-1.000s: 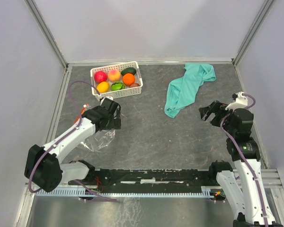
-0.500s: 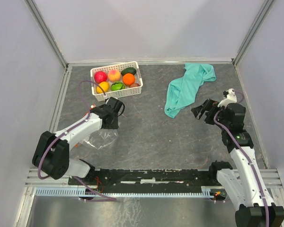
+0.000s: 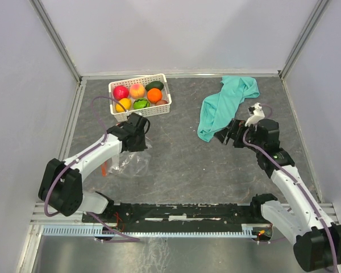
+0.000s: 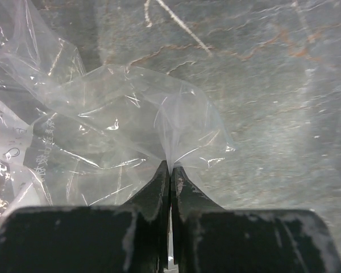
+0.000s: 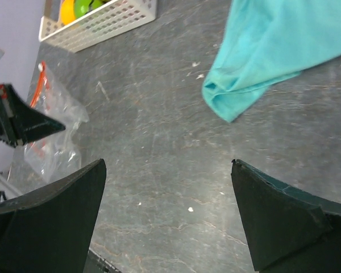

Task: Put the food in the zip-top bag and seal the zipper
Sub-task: Pick up the zipper food storage bag at the corner of the board.

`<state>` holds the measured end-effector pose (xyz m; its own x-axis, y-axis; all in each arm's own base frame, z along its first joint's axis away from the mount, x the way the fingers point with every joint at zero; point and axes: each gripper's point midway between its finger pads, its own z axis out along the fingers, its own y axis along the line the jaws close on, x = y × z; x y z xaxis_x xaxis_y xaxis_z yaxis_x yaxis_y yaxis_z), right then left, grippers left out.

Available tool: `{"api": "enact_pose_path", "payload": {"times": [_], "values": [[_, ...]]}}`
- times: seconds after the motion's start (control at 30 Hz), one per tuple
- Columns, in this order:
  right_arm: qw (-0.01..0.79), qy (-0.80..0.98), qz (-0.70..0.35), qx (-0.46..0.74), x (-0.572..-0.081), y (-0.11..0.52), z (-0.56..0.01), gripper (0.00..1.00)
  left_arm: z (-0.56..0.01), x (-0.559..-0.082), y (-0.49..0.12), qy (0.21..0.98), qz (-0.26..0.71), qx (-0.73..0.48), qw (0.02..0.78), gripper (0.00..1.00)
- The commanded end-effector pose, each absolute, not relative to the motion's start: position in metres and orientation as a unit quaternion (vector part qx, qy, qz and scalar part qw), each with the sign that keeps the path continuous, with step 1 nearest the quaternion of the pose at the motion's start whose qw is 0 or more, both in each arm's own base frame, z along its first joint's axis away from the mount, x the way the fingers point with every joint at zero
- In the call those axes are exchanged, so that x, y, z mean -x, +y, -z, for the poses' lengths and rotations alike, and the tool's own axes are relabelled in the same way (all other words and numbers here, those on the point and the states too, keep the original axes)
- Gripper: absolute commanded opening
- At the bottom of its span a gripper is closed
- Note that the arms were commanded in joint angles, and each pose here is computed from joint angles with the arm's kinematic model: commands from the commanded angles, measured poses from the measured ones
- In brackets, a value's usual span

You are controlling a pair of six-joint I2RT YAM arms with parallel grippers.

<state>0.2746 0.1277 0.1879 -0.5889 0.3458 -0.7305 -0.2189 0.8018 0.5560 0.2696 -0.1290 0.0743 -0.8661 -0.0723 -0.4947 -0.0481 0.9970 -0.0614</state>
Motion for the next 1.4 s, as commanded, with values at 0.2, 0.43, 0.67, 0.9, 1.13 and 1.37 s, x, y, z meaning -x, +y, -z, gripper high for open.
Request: {"api": "enact_pose_path", "payload": {"times": [0.2, 0.43, 0.67, 0.9, 1.13, 1.37], "values": [[0.472, 0.795, -0.379, 0.033, -0.277, 0.204, -0.214, 0.99, -0.142, -0.296, -0.183, 0.915, 0.201, 0.160, 0.312, 0.03], [0.460, 0.783, -0.413, 0.070, -0.272, 0.260, -0.213, 0.98, -0.157, -0.298, -0.207, 0.892, 0.277, 0.191, 0.303, 0.03], [0.437, 0.780, -0.435, 0.105, -0.266, 0.325, -0.208, 0.91, -0.165, -0.300, -0.222, 0.881, 0.308, 0.195, 0.301, 0.03], [0.418, 0.780, -0.451, 0.118, -0.262, 0.365, -0.200, 0.82, -0.160, -0.299, -0.226, 0.879, 0.317, 0.200, 0.296, 0.03], [0.408, 0.790, -0.443, 0.113, -0.262, 0.368, -0.185, 0.49, -0.162, -0.296, -0.227, 0.875, 0.327, 0.198, 0.296, 0.11], [0.412, 0.794, -0.432, 0.116, -0.263, 0.363, -0.182, 0.02, -0.171, -0.292, -0.224, 0.872, 0.333, 0.194, 0.303, 0.23]]}}
